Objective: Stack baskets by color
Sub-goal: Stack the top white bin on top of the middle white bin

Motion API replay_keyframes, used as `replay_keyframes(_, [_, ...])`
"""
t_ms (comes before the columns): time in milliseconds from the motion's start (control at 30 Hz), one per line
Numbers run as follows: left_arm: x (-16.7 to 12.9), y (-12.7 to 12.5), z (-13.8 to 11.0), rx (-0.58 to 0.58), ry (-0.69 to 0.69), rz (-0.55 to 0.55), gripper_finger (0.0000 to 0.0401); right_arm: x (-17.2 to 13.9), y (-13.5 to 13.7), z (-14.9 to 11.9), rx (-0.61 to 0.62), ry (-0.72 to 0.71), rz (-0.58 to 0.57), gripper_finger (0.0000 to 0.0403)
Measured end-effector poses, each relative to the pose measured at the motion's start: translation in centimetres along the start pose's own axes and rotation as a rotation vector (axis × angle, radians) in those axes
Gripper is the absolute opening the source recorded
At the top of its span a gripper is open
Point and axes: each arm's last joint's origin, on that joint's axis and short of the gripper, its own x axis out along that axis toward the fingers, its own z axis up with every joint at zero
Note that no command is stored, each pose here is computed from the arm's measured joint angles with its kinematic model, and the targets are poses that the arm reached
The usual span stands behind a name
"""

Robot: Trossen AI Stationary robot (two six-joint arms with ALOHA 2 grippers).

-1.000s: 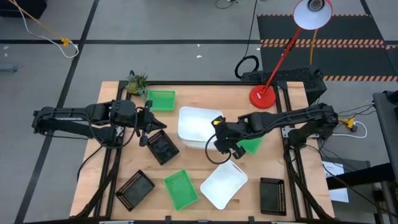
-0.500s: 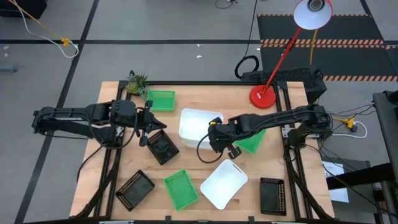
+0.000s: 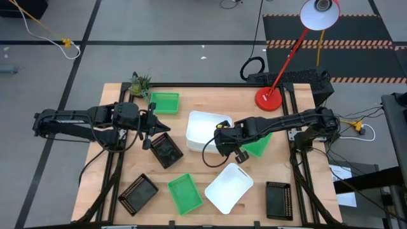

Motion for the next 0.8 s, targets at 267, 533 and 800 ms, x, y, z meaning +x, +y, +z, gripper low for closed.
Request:
replay_keyframes(267, [0.0,0.0,0.0,0.002,0.0,0.0,0.0015,1.9,0.4,-0.5,-0.003,-0.025,0.014,0.0004])
replay_keyframes(533, [0.0,0.0,0.1,0.002,-0.008,0.001,0.0015,3.7,0.7,-1.3,-0.02,-0.02,0.014,0.0004])
replay_keyframes(800, [0.0,0.0,0.3,0.002,-0.028,0.003,0.0015,4.5,0.9,-1.6,-0.062,-0.026,0.007,0.0028])
